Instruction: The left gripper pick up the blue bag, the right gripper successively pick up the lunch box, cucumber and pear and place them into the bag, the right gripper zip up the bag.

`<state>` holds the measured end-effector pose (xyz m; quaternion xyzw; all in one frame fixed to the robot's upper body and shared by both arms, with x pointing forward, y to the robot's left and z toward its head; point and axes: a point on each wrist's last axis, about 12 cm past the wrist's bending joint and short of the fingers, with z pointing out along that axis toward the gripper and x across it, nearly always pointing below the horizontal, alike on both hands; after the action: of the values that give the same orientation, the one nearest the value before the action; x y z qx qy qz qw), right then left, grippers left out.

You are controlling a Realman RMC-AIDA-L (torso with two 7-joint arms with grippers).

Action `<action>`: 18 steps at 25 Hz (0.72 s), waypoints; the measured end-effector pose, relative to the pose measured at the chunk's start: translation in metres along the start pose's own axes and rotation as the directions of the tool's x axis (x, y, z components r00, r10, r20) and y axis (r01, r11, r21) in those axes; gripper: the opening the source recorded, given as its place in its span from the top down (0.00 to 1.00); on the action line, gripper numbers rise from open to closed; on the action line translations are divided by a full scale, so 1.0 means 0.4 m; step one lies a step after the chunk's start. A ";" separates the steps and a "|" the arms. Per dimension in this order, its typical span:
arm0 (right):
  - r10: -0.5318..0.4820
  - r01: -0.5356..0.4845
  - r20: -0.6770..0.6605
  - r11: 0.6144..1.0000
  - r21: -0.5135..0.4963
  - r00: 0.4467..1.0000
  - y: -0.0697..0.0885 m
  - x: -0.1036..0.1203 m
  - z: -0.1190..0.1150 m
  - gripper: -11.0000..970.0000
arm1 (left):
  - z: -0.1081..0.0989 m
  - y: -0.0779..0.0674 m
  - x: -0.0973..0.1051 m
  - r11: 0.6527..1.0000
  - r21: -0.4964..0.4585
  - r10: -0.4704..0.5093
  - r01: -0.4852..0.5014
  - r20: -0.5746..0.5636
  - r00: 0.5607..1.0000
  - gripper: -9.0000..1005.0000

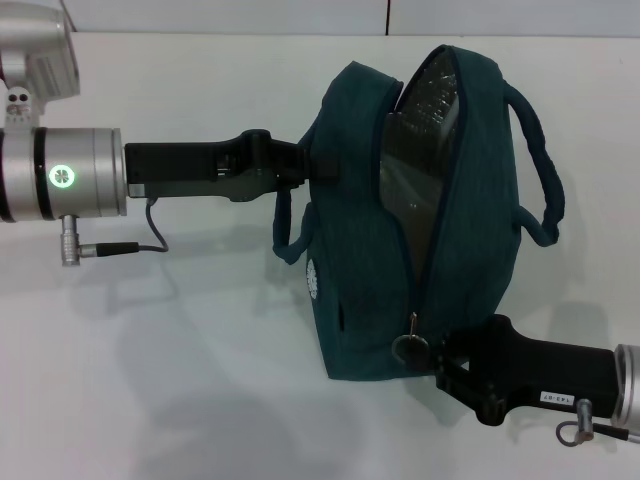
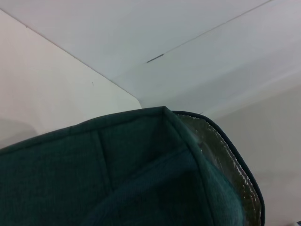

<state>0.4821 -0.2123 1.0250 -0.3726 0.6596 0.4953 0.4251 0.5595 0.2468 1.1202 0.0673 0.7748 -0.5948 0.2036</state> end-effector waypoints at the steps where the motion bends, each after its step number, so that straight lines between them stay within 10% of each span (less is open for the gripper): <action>1: 0.000 0.000 0.000 1.000 0.001 1.000 0.000 0.000 0.000 0.91 | 0.000 0.000 0.000 1.000 0.000 0.000 0.000 0.000 1.000 0.85; 18: -0.007 0.002 0.136 0.999 0.037 0.991 0.025 0.002 -0.083 0.97 | -0.005 0.003 0.003 1.000 -0.004 -0.001 0.001 0.005 1.000 0.85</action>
<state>0.4665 -0.2424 1.0326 -0.3315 0.6373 0.5064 0.4770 0.5584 0.2490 1.1193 0.0650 0.7754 -0.5937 0.2050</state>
